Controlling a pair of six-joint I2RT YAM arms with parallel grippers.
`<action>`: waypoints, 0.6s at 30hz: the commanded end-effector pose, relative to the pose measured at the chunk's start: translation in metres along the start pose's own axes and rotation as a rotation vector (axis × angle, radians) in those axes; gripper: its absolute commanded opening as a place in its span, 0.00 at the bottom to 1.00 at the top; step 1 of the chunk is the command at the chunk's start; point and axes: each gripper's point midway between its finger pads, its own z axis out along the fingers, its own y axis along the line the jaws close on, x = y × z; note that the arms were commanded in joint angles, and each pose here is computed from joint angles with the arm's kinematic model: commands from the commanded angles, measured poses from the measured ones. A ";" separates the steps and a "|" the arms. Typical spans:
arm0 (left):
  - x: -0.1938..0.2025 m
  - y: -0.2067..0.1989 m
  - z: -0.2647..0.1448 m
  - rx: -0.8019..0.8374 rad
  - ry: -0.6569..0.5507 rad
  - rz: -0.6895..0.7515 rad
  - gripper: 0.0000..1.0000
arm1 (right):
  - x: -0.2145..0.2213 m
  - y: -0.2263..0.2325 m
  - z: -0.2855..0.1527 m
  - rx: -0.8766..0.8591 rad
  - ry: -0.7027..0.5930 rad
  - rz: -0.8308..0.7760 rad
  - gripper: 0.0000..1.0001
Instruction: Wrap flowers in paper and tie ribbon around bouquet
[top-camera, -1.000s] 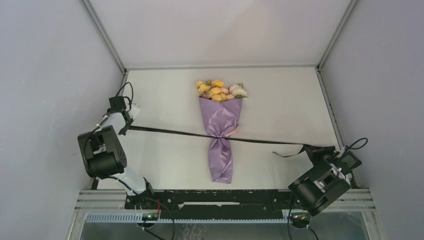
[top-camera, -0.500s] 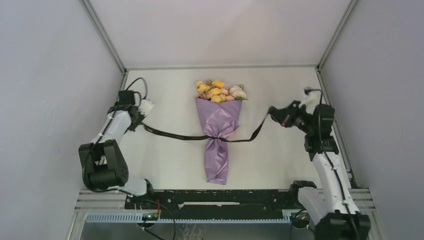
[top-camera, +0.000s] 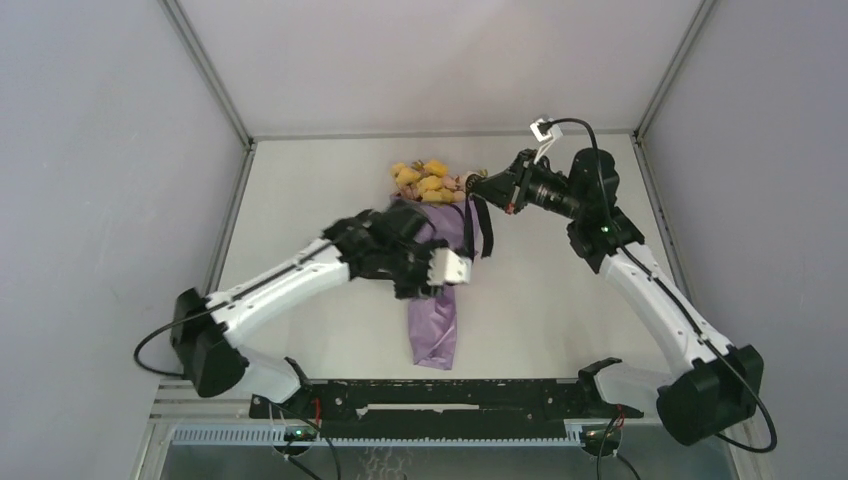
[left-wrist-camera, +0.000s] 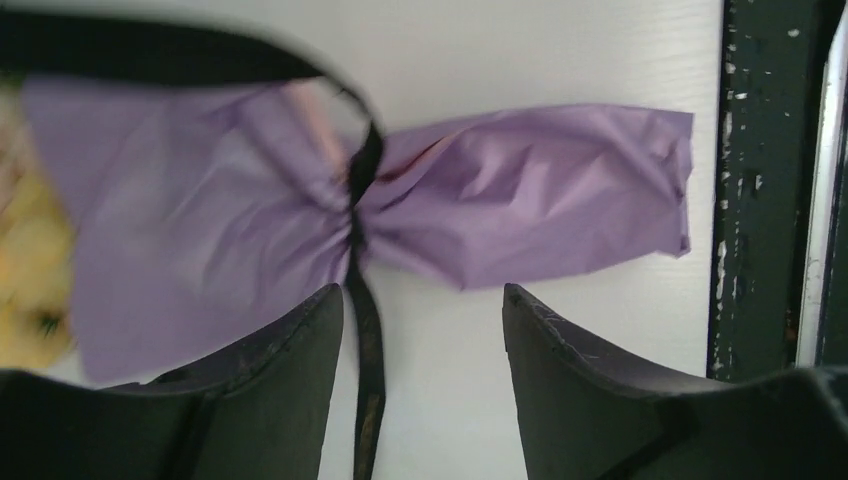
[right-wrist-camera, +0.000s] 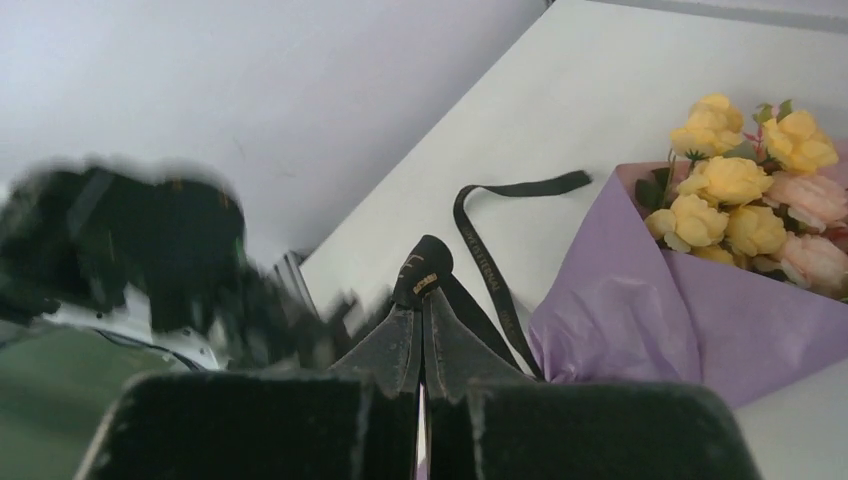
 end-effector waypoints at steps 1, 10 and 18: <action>0.002 -0.022 0.069 0.021 0.112 0.211 0.65 | -0.047 0.020 0.012 -0.076 -0.115 0.046 0.00; 0.060 -0.028 0.160 0.013 0.366 0.412 0.58 | -0.080 0.084 0.025 -0.206 -0.100 -0.089 0.00; 0.090 -0.069 0.167 0.184 0.403 0.369 0.56 | -0.114 0.130 0.024 -0.293 -0.115 -0.157 0.00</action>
